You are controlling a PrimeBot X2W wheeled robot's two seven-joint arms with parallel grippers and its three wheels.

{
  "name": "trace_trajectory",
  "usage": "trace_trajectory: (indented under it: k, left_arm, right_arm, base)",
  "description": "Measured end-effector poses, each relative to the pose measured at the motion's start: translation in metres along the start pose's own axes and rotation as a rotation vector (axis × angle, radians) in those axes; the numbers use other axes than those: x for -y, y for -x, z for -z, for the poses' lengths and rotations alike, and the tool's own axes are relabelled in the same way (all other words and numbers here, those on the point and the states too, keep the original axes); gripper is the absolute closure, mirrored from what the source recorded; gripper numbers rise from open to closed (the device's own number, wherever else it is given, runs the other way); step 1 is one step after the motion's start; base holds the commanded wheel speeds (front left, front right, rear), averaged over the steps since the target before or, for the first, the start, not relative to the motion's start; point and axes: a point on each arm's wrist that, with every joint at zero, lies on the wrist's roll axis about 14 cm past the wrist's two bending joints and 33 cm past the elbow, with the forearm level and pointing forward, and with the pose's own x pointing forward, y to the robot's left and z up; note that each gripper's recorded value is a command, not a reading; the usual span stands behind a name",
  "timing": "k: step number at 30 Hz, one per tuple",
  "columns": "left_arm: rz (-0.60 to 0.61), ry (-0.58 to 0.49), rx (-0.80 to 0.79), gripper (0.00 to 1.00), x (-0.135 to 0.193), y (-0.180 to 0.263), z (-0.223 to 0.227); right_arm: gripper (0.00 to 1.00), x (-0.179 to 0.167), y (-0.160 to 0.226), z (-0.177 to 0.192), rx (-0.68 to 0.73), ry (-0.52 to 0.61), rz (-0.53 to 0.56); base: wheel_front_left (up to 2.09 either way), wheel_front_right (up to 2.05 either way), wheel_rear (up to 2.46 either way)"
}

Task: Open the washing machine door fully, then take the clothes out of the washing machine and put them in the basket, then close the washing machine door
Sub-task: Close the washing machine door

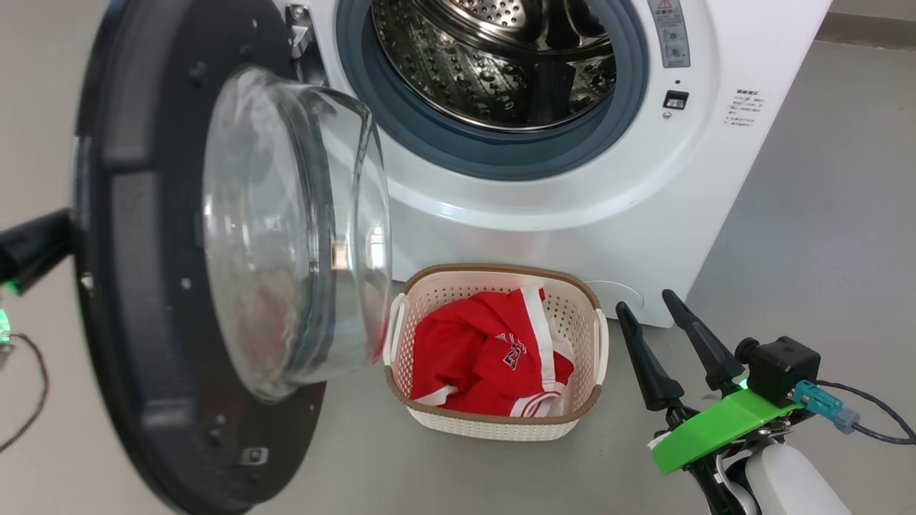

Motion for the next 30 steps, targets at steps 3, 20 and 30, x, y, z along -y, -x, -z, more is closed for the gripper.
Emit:
trace_trajectory:
  k: [3,20,30]
  left_arm:
    - [0.021,-0.007,-0.024,1.00,0.008,-0.006,0.009]
    - [0.070,-0.030,-0.011,1.00,0.023,-0.003,0.019]
    - [0.059,-0.054,0.078,1.00,0.017,0.009,0.008]
  right_arm:
    - [0.00,0.001,0.002,-0.002,0.005,-0.001,0.006]
    - [0.00,-0.001,0.009,-0.005,0.006,0.009,0.009]
    - [0.00,-0.011,0.004,-0.004,0.004,0.006,-0.019]
  base:
    - [0.00,0.00,0.00]
    - [0.00,0.00,0.00]
    - [0.00,0.00,0.00]
